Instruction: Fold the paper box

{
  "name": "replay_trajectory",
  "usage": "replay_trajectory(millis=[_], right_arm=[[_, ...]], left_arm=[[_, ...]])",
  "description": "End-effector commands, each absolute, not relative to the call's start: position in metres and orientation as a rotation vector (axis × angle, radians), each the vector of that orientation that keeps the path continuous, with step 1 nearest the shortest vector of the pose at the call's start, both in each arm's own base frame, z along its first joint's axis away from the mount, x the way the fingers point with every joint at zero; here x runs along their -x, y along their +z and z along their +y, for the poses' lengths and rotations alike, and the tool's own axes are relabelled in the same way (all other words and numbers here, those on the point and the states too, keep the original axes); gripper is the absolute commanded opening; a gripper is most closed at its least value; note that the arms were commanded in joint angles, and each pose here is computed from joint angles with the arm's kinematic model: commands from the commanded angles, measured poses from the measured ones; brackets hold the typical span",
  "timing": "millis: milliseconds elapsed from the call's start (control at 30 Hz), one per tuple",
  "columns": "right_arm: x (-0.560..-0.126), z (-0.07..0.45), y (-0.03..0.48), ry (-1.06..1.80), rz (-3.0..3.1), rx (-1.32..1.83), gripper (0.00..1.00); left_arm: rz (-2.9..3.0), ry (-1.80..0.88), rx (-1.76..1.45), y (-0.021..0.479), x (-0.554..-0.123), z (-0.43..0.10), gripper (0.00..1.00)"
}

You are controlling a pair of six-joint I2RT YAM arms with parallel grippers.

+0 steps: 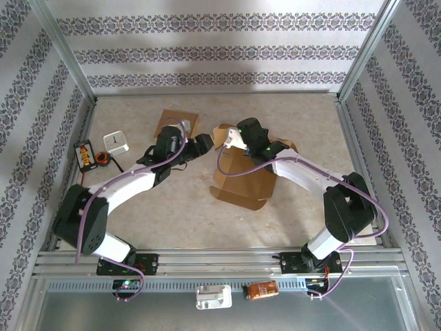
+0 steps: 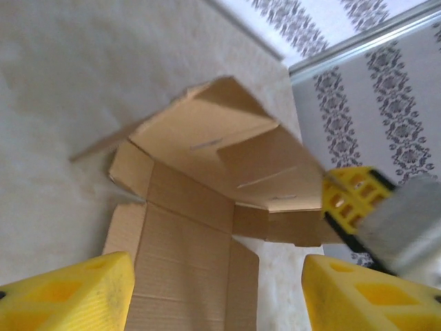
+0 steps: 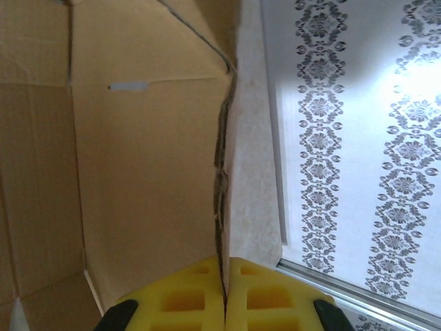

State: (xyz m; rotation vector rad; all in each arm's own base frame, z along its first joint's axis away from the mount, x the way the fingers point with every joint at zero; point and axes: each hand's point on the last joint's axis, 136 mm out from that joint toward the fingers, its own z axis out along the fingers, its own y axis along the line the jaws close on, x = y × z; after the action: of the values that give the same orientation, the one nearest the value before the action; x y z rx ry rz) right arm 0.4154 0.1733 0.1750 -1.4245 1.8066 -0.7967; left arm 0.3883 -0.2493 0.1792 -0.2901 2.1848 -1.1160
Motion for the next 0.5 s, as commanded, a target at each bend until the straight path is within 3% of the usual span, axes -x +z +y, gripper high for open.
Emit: replay_trajectory(millis=[0, 167, 300, 467], right_arm=[[-0.410, 0.172, 0.163, -0.792, 1.851, 1.379, 0.04], [-0.404, 0.176, 0.159, -0.734, 1.864, 1.372, 0.06], [-0.400, 0.181, 0.157, -0.674, 1.881, 1.369, 0.08], [-0.397, 0.181, 0.154, -0.657, 1.890, 1.372, 0.08]], left_arm=[[2.167, -1.271, 0.304, 0.195, -0.395, -0.277, 0.60], [2.095, -1.314, 0.329, 0.199, -0.417, -0.287, 0.57], [2.033, -1.413, 0.394, 0.197, -0.433, -0.297, 0.70], [1.953, -1.564, 0.504, 0.196, -0.449, -0.307, 0.63]])
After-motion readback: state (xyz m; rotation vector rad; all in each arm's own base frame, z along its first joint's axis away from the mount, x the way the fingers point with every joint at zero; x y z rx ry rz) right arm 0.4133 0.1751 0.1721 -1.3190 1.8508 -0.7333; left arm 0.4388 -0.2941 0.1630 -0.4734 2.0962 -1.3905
